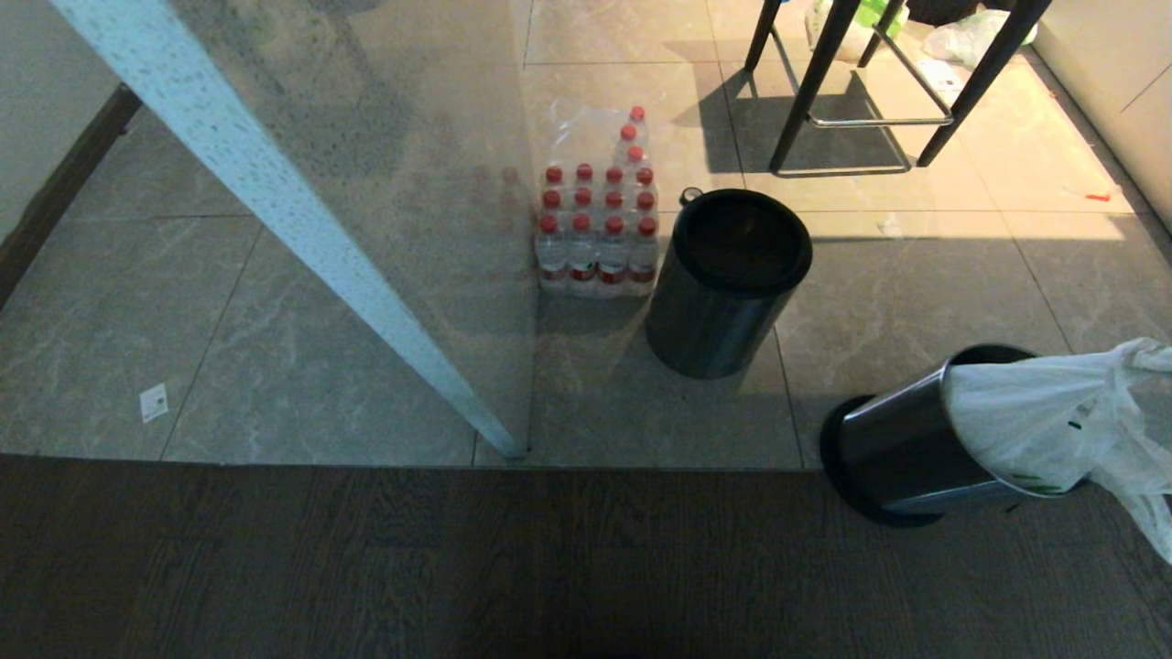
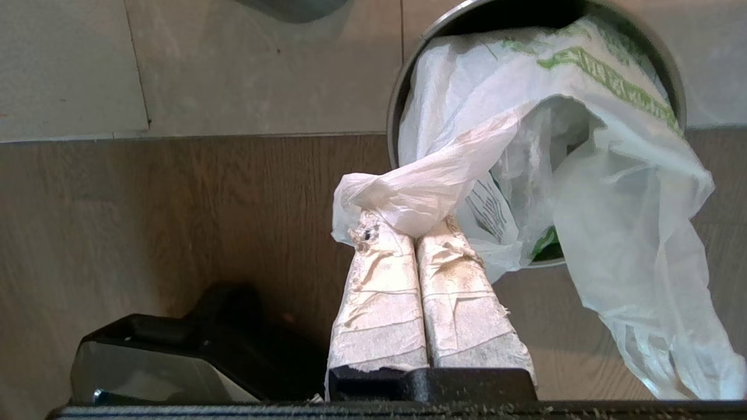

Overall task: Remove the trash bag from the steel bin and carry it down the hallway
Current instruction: Pick up the trash bag

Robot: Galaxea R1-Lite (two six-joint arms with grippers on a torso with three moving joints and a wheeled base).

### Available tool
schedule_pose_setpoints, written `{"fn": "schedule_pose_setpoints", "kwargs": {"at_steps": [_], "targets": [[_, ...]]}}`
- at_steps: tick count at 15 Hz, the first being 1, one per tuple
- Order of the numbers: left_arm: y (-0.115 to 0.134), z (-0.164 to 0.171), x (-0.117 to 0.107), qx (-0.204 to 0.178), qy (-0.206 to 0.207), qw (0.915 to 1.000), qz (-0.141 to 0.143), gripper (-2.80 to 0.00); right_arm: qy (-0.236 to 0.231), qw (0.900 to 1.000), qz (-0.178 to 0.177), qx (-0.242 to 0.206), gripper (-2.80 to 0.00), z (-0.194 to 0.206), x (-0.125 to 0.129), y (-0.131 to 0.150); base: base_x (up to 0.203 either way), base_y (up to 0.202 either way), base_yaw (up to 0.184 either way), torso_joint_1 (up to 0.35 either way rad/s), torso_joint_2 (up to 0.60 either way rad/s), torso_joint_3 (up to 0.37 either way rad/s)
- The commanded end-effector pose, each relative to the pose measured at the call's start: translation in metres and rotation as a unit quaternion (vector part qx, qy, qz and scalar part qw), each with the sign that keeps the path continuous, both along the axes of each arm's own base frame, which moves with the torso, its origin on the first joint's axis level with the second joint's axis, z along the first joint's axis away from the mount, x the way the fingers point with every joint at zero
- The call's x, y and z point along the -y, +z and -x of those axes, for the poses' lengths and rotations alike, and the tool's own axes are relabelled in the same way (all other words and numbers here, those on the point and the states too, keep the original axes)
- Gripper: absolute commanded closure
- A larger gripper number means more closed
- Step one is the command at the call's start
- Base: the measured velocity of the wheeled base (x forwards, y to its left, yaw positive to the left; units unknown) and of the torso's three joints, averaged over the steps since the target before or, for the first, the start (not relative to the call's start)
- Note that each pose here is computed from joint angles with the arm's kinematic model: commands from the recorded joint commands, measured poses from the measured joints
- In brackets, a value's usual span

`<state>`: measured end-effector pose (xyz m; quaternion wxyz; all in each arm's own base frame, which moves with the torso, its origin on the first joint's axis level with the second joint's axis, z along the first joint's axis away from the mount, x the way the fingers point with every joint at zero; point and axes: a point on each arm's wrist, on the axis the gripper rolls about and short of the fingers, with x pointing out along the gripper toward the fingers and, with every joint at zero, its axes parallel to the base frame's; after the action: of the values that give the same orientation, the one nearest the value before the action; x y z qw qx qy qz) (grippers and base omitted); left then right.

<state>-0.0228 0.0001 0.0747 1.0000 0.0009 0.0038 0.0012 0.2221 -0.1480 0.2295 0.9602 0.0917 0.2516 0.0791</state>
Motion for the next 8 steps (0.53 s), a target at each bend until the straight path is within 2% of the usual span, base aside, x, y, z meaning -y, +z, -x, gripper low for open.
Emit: {"fn": "schedule_pose_setpoints", "kwargs": {"at_steps": [1, 4, 8], "targets": [[0.0, 0.0, 0.0, 0.0, 0.0, 1.0, 0.0, 0.0, -0.001, 1.0, 0.0, 0.002, 0.0, -0.002, 0.003, 0.002, 0.0, 0.0, 0.0, 0.0, 0.0, 0.0], [0.0, 0.0, 0.0, 0.0, 0.0, 1.0, 0.0, 0.0, -0.006, 1.0, 0.013, 0.022, 0.0, 0.007, -0.001, 0.015, 0.0, 0.0, 0.0, 0.0, 0.0, 0.0], [0.0, 0.0, 0.0, 0.0, 0.0, 1.0, 0.0, 0.0, -0.016, 0.997, 0.038, 0.059, 0.0, 0.036, -0.018, 0.056, 0.0, 0.0, 0.0, 0.0, 0.0, 0.0]]}}
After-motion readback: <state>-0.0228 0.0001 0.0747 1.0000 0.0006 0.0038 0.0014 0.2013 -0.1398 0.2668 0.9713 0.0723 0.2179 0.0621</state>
